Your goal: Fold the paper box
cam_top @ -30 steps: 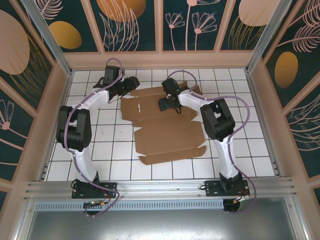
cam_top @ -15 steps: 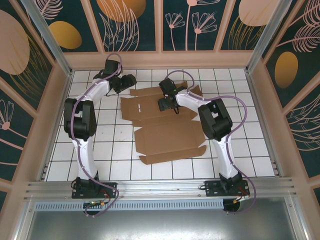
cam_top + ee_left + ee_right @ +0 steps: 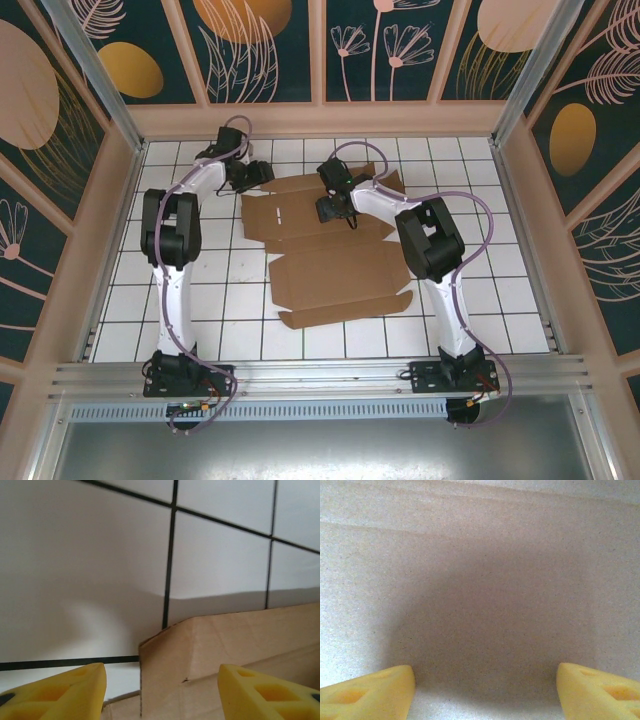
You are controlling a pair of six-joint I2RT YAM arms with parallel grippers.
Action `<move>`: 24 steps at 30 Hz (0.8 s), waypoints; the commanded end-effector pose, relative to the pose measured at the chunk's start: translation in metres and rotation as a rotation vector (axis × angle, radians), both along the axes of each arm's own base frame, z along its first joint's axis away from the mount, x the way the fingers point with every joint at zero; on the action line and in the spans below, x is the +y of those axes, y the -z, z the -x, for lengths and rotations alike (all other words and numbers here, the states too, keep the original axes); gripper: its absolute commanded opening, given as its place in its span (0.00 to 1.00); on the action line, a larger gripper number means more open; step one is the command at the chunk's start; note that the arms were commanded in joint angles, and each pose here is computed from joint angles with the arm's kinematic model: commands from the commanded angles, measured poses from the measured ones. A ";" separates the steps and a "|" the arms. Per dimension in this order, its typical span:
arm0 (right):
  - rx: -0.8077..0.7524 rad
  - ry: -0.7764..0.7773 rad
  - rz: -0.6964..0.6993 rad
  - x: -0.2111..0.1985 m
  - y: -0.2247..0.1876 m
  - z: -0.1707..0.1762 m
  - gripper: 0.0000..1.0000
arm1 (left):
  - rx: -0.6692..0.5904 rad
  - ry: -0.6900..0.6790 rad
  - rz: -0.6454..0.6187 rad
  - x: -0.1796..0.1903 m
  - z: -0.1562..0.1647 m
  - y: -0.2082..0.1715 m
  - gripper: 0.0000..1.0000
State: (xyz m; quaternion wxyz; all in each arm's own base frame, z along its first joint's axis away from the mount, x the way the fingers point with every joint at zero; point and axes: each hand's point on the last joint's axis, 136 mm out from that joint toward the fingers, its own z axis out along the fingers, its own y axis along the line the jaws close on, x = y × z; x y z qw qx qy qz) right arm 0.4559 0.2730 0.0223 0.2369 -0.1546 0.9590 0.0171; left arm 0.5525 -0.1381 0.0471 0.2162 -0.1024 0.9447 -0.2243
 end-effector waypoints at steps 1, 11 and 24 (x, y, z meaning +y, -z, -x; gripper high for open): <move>0.158 0.014 0.147 -0.031 0.054 0.038 0.75 | 0.012 0.019 0.028 -0.003 -0.002 0.004 0.61; 0.172 0.012 0.149 -0.032 0.059 0.043 0.66 | -0.034 0.034 0.120 -0.016 -0.009 -0.009 0.54; 0.184 0.015 0.163 -0.034 0.065 0.046 0.64 | -0.074 0.070 0.316 -0.045 -0.008 -0.035 0.52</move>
